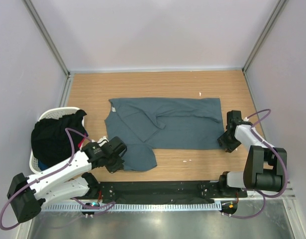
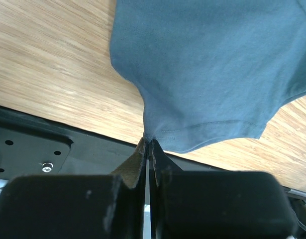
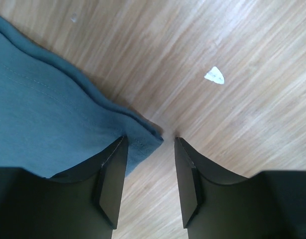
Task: Fold and stack the t-shirts
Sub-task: Fold the tshirt
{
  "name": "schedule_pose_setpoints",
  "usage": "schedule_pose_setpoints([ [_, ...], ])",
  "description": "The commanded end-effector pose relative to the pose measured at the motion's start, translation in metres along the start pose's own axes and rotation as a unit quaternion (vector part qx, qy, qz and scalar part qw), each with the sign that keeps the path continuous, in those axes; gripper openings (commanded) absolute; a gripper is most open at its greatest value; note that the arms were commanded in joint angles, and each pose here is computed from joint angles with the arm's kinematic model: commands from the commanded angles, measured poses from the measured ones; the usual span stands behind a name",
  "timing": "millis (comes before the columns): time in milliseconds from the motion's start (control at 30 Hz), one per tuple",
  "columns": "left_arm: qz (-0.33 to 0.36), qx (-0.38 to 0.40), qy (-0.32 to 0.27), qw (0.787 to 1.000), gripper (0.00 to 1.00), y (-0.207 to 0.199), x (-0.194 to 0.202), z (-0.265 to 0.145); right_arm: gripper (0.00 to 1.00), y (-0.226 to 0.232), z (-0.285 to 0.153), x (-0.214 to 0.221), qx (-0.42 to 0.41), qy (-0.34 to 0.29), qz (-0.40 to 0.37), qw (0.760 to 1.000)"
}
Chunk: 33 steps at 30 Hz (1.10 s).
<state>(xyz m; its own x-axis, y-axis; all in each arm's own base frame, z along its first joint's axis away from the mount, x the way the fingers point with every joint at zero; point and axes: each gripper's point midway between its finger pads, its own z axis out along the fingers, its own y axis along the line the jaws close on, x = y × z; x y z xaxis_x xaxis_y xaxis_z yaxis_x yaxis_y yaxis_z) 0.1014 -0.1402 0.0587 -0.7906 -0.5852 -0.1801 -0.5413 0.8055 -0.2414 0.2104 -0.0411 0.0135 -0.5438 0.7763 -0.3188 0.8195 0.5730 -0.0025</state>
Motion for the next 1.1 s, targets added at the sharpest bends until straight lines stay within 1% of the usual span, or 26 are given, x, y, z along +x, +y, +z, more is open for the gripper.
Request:
schedule_pose_setpoints([
  [0, 0.007, 0.006, -0.028, 1.0, 0.0, -0.005, -0.012, -0.013, 0.47, 0.007, 0.004, -0.018, 0.001, -0.032, 0.026, 0.999],
  [67, 0.012, 0.004, -0.032, 0.999, 0.0, -0.006, -0.014, -0.015, 0.44, 0.006, 0.004, -0.019, 0.004, -0.035, 0.028, 0.999],
  [167, 0.027, 0.01, -0.043, 0.999, 0.0, -0.014, -0.021, -0.023, 0.32, 0.007, 0.002, -0.02, 0.002, -0.036, 0.035, 0.999],
  [200, 0.032, 0.008, -0.052, 0.998, 0.0, -0.016, -0.025, -0.025, 0.22, 0.005, 0.002, -0.021, 0.006, -0.039, 0.036, 0.999],
  [233, 0.04, 0.006, -0.057, 0.998, 0.0, -0.018, -0.027, -0.027, 0.18, 0.004, 0.001, -0.021, 0.01, -0.039, 0.035, 0.999],
  [267, 0.056, 0.019, -0.065, 0.996, 0.0, -0.028, -0.032, -0.036, 0.13, 0.005, -0.002, -0.025, 0.01, -0.043, 0.037, 0.998],
  [300, 0.07, 0.013, -0.076, 0.995, 0.0, -0.031, -0.037, -0.037, 0.07, 0.001, -0.003, -0.025, 0.019, -0.044, 0.036, 0.998],
  [400, 0.124, 0.026, -0.106, 0.986, 0.0, -0.054, -0.054, -0.059, 0.01, 0.001, -0.011, -0.028, 0.02, -0.042, 0.034, 0.998],
  [433, 0.144, 0.009, -0.127, 0.981, 0.0, -0.057, -0.063, -0.061, 0.01, 0.004, -0.014, -0.03, 0.014, -0.044, 0.036, 0.998],
  [467, 0.178, 0.006, -0.138, 0.974, 0.0, -0.061, -0.07, -0.066, 0.01, 0.005, -0.017, -0.031, 0.01, -0.045, 0.037, 0.998],
  [500, 0.189, 0.022, -0.156, 0.969, 0.0, -0.076, -0.078, -0.08, 0.01, 0.006, -0.02, -0.032, 0.006, -0.045, 0.043, 0.998],
  [533, 0.207, 0.021, -0.168, 0.964, 0.0, -0.082, -0.085, -0.084, 0.01, 0.01, -0.024, -0.033, -0.002, -0.044, 0.046, 0.998],
  [567, 0.239, 0.007, -0.186, 0.953, 0.0, -0.088, -0.096, -0.087, 0.01, 0.012, -0.026, -0.035, -0.007, -0.046, 0.053, 0.998],
  [600, 0.251, 0.02, -0.199, 0.947, 0.0, -0.101, -0.104, -0.097, 0.01, 0.012, -0.028, -0.034, -0.009, -0.044, 0.054, 0.998],
  [633, 0.262, 0.024, -0.208, 0.942, 0.0, -0.108, -0.11, -0.102, 0.01, 0.015, -0.031, -0.037, -0.013, -0.045, 0.059, 0.997],
  [667, 0.296, 0.015, -0.212, 0.931, 0.0, -0.113, -0.116, -0.1, 0.01, 0.016, -0.033, -0.038, -0.014, -0.045, 0.061, 0.997],
  [700, 0.3, 0.035, -0.226, 0.926, 0.0, -0.129, -0.123, -0.107, 0.01, 0.016, -0.034, -0.038, -0.014, -0.044, 0.063, 0.997],
  [767, 0.323, 0.043, -0.227, 0.918, 0.0, -0.143, -0.131, -0.105, 0.01, 0.02, -0.038, -0.041, -0.017, -0.043, 0.067, 0.997],
  [800, 0.339, 0.058, -0.239, 0.908, 0.0, -0.156, -0.138, -0.111, 0.01, 0.021, -0.039, -0.042, -0.019, -0.043, 0.075, 0.996],
  [900, 0.356, 0.066, -0.246, 0.899, 0.0, -0.176, -0.153, -0.109, 0.01, 0.026, -0.043, -0.045, -0.028, -0.044, 0.086, 0.995],
  [933, 0.369, 0.071, -0.256, 0.891, 0.0, -0.185, -0.161, -0.116, 0.01, 0.029, -0.045, -0.048, -0.031, -0.046, 0.094, 0.994],
  [1000, 0.38, 0.076, -0.262, 0.884, 0.0, -0.2, -0.17, -0.113, 0.01, 0.031, -0.047, -0.049, -0.033, -0.044, 0.099, 0.994],
  [1033, 0.392, 0.084, -0.271, 0.875, 0.0, -0.209, -0.175, -0.12, 0.01, 0.034, -0.049, -0.052, -0.037, -0.045, 0.103, 0.993],
  [1067, 0.398, 0.085, -0.275, 0.871, 0.0, -0.215, -0.178, -0.12, 0.01, 0.035, -0.048, -0.052, -0.036, -0.042, 0.104, 0.993],
])
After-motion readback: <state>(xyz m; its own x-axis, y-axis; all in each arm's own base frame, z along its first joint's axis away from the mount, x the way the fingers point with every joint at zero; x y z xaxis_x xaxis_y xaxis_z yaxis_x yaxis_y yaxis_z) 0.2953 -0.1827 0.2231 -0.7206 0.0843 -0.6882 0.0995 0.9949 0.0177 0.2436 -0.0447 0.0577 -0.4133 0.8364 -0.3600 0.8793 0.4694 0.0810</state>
